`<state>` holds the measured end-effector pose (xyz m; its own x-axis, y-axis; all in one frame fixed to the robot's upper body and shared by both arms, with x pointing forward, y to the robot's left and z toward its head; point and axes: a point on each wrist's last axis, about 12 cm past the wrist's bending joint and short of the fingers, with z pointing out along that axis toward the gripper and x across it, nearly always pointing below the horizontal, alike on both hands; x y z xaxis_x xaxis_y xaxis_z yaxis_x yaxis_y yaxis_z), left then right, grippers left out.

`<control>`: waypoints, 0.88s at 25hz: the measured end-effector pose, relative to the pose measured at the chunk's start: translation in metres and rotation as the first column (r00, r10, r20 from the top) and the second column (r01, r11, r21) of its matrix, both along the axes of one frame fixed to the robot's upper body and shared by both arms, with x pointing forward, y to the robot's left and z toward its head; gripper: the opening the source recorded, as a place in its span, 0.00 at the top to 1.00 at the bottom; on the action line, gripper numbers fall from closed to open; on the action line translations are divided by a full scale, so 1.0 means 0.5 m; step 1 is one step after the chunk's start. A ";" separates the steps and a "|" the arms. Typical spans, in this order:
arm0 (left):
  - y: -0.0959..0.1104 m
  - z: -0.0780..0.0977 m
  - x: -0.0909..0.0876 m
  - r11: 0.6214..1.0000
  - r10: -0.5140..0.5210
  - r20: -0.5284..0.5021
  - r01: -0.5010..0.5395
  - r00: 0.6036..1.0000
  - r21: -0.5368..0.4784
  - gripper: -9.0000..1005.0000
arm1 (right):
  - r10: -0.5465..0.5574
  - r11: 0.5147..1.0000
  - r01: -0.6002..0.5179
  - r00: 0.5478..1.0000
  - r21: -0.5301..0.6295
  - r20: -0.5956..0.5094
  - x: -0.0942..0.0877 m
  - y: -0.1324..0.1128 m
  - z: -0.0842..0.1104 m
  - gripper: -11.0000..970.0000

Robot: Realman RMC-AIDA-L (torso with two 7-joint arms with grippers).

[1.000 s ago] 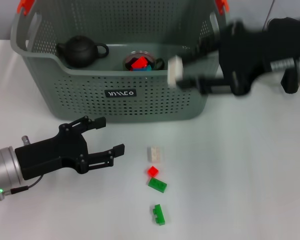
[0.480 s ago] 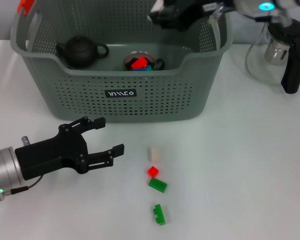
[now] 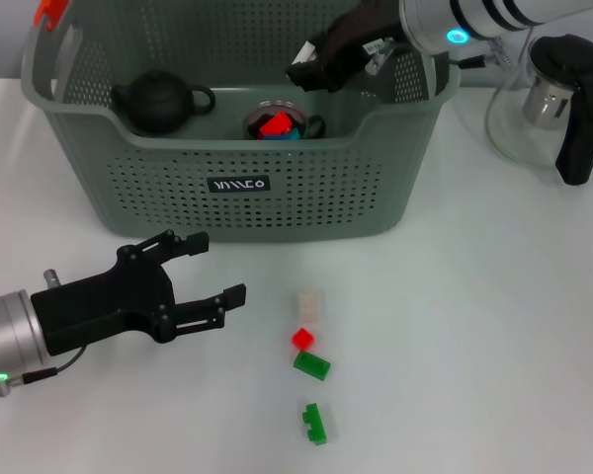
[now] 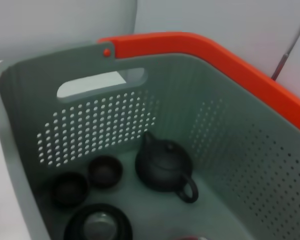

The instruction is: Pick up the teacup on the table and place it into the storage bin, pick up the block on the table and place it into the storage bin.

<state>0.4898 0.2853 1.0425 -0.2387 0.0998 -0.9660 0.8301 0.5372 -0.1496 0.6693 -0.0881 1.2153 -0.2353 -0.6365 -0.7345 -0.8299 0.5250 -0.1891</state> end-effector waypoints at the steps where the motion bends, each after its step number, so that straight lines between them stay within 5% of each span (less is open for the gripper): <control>1: 0.000 0.000 0.001 1.000 0.002 0.000 -0.002 1.000 0.002 0.13 | -0.002 1.000 0.002 1.000 0.006 0.005 0.000 -0.001 0.004 0.45; 9: 0.002 0.001 0.007 1.000 0.028 0.006 -0.028 1.000 -0.003 0.13 | 0.089 0.988 -0.099 0.992 0.118 0.087 -0.068 -0.054 0.082 0.38; 13: 0.010 0.003 0.008 0.998 0.054 0.011 -0.054 0.998 -0.014 0.13 | 0.155 0.978 -0.159 0.987 0.138 0.040 -0.125 -0.116 0.110 0.21; 18: 0.016 0.004 0.009 0.997 0.075 0.014 -0.075 0.997 -0.021 0.13 | 0.375 0.925 -0.357 0.914 0.131 -0.157 -0.207 -0.163 0.086 0.01; 22: 0.018 0.005 0.009 0.997 0.078 0.015 -0.078 0.997 -0.022 0.13 | 0.483 0.872 -0.486 0.838 0.056 -0.255 -0.251 -0.182 0.035 0.01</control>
<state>0.4942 0.2941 1.0448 -0.2293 0.0610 -0.9714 0.7882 0.5973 -0.1485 0.5440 -0.1789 1.2328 -0.0708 -0.7253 -0.6848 -0.9974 0.0424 0.0582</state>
